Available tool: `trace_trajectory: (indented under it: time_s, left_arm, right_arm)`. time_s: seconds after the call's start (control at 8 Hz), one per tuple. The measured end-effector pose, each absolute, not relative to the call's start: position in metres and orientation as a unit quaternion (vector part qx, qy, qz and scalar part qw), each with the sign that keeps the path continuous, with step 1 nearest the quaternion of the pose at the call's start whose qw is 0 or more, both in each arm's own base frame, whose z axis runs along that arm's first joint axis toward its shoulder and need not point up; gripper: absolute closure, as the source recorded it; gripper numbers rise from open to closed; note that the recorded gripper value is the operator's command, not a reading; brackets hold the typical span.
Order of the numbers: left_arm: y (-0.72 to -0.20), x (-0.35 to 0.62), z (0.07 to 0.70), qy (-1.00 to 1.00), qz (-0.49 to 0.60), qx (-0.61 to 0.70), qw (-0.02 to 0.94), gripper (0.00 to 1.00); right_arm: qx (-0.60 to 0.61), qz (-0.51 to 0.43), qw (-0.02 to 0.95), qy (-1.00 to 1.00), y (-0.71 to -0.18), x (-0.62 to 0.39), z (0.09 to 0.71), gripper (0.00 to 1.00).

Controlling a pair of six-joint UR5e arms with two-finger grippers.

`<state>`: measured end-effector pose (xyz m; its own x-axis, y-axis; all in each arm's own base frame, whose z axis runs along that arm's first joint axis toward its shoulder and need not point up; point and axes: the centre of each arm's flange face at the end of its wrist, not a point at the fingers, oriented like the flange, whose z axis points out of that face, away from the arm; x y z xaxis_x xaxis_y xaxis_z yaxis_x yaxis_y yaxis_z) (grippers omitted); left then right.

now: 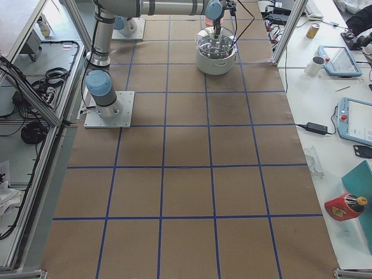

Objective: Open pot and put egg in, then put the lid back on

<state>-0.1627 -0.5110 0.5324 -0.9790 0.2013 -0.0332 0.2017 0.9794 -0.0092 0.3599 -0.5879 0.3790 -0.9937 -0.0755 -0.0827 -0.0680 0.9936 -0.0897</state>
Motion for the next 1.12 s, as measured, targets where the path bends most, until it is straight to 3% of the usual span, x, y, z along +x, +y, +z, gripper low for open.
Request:
trace_trajectory:
  time_s: [1.12]
  left_arm:
    - [-0.512,-0.167,0.524,0.995,-0.003,0.100,-0.001,0.00]
  right_arm:
    - [-0.045,-0.025,0.017,0.999,-0.591,0.361,0.347,1.00]
